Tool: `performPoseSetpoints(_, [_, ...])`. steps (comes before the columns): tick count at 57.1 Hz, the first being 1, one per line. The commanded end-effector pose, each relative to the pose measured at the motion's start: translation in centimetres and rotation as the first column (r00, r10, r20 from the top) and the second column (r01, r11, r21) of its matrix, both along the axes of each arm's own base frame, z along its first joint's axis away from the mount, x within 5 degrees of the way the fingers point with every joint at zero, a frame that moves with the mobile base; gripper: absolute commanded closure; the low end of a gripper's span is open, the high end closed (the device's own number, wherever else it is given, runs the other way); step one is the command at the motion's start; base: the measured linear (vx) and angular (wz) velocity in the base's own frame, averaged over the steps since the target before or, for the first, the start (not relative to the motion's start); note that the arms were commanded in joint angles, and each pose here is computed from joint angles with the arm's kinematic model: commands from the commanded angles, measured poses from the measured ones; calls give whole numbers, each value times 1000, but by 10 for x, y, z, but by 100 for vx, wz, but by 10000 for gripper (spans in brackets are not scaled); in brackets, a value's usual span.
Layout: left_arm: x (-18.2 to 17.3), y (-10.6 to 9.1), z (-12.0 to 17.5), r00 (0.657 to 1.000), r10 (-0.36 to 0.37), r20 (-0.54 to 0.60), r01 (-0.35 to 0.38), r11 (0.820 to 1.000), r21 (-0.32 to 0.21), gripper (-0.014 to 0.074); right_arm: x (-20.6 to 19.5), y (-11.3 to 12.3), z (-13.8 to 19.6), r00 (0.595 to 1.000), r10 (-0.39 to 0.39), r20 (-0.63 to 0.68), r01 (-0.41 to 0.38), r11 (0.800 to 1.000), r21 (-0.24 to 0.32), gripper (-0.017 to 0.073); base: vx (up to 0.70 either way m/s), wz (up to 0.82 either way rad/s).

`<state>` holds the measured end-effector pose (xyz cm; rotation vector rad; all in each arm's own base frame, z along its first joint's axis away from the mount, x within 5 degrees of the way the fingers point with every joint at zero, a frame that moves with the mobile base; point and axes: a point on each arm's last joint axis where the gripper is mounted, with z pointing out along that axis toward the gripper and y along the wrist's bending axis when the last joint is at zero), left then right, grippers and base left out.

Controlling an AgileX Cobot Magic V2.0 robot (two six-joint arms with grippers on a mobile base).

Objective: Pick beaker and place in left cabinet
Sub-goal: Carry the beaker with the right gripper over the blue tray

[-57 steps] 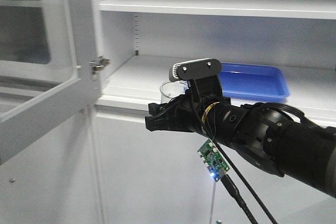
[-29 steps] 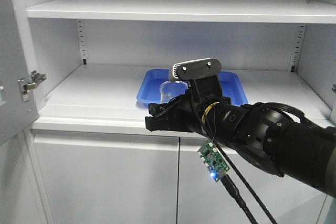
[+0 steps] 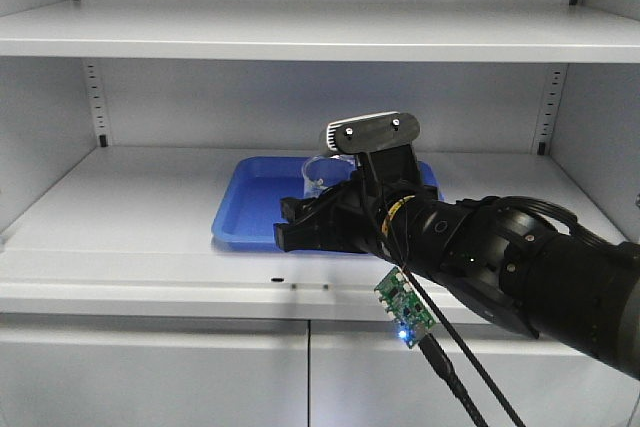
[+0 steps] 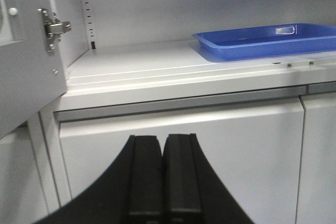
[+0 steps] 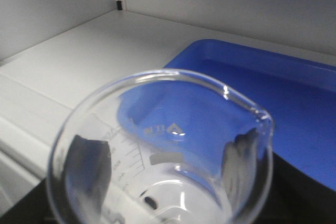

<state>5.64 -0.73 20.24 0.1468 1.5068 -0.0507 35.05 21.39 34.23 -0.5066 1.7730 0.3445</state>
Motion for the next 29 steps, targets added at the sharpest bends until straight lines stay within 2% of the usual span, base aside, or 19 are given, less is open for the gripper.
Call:
performPoseSetpoints(1, [-1,0,3,997,1,83,0,1000,-22,592,-10,-4,40,992,30,124,-39,997,73,456,20,-12])
performPoseSetpoints(29, [-1,0,3,997,1,83,0,1000,-22,592,-10,-4,40,991,32,127,-42,996,75,456,16,-13])
